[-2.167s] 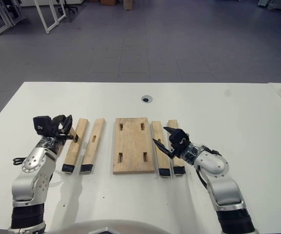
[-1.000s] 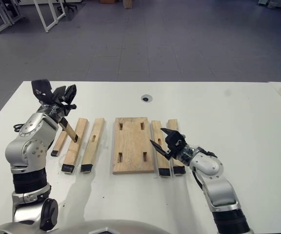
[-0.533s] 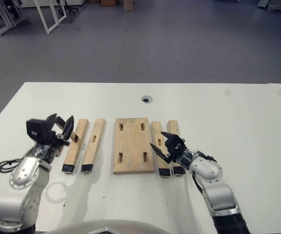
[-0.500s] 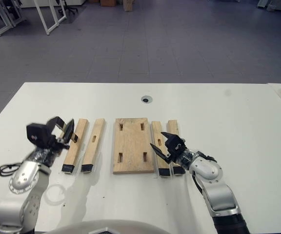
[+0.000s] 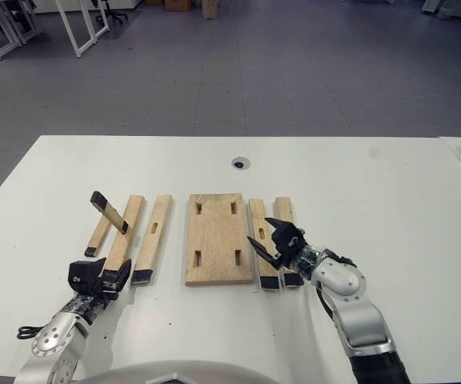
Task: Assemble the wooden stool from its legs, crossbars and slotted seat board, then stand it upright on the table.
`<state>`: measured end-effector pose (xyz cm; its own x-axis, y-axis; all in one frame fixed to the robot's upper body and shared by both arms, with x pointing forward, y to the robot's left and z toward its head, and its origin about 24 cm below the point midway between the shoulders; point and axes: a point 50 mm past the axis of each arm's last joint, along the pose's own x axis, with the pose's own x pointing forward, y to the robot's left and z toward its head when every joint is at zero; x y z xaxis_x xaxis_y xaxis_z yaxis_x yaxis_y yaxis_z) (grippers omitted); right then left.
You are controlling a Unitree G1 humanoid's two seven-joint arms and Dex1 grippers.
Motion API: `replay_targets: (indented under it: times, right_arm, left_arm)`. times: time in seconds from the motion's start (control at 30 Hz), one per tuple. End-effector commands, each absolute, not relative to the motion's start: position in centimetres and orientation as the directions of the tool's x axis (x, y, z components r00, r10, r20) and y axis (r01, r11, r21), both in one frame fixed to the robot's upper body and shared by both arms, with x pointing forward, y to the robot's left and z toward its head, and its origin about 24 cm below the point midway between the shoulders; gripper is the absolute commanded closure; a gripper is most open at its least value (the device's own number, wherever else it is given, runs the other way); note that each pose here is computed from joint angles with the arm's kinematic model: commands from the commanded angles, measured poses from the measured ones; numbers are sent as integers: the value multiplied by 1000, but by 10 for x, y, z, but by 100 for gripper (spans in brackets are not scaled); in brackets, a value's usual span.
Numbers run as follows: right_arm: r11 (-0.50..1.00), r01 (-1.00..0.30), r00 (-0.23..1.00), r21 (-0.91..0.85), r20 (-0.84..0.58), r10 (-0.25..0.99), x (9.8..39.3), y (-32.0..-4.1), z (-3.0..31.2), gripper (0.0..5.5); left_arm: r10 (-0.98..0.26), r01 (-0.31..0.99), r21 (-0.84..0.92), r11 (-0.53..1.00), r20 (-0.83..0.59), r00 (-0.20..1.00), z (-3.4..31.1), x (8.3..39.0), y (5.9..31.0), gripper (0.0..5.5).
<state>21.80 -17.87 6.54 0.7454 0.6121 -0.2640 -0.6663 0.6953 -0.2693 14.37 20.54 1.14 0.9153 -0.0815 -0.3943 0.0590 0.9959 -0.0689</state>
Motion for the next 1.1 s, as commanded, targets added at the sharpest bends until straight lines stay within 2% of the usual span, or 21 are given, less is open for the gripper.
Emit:
replay_targets:
  times: [0.03,0.2,0.3,0.33,0.37,0.47,0.57,0.7,0.8,0.9,1.1]
  right_arm:
    - [691,-652,758,-313,-261,598,221,-181,69,237]
    - [767,-589,808,-253,-214,549,228,-181,76,237]
    - [837,-547,831,-26,-140,539,239,-180,92,237]
    - [832,-552,823,53,-125,554,242,-178,97,217]
    - [806,-574,801,145,-108,589,244,-175,102,199]
    - [657,-643,698,392,-52,714,246,-165,116,140]
    - [457,-655,591,602,33,806,247,-160,129,83]
    - [135,-651,440,747,227,869,250,-162,153,0]
    - [58,-630,373,774,236,897,253,-160,158,0]
    - [14,-631,331,776,252,909,259,-154,165,0]
    - [-27,-676,278,736,289,916,267,-141,177,0]
  left_arm:
    - [-85,51,-86,995,-455,886,5,143,205,233]
    - [-87,59,-78,995,-447,890,8,152,205,320]
    - [-136,108,-103,989,-323,937,30,187,203,344]
    - [-158,130,-124,984,-253,954,44,203,202,344]
    - [-190,161,-164,973,-175,966,61,219,199,344]
    - [-381,374,-260,891,24,924,108,256,178,344]
    - [-542,538,-370,757,103,834,127,272,165,344]
    - [-756,684,-610,400,203,623,144,272,153,344]
    - [-849,712,-669,212,235,474,152,260,149,344]
    - [-894,713,-691,121,236,380,155,247,142,344]
    - [-924,684,-727,50,226,307,152,232,129,344]
